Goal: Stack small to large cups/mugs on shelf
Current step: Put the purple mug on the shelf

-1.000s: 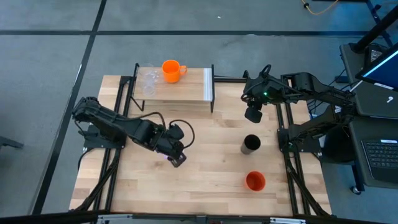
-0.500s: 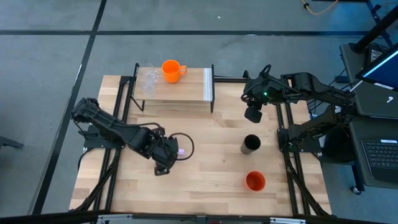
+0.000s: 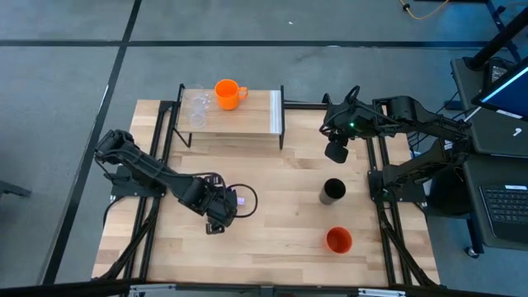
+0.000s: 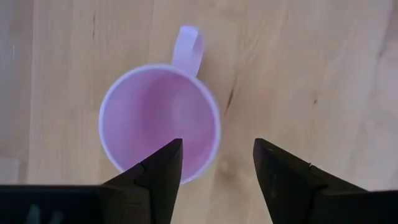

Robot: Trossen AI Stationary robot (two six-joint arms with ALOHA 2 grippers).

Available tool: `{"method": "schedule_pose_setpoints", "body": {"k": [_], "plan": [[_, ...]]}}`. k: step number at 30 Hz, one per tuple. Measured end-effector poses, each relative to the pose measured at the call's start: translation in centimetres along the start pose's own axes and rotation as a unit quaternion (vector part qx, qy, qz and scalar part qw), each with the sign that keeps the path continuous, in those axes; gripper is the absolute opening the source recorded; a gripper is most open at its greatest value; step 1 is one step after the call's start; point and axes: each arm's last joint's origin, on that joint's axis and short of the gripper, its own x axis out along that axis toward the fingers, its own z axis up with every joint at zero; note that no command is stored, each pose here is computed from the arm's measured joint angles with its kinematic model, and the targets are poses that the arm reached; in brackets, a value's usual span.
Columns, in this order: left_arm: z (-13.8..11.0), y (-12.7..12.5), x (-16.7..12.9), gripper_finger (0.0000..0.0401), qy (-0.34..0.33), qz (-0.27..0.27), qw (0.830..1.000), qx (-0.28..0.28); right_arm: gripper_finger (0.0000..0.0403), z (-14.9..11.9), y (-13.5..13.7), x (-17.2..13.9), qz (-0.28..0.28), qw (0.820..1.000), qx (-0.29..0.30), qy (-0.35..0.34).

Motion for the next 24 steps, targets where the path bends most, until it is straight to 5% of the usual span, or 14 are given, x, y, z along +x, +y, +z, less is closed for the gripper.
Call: {"method": "schedule_pose_setpoints", "body": {"k": [24], "plan": [[0.7,0.6,1.4,0.0192,0.018,-0.016,1.000,0.006,0.0129,0.1,-0.1,0.0,-0.021,1.000,-0.002,-0.007]]}}
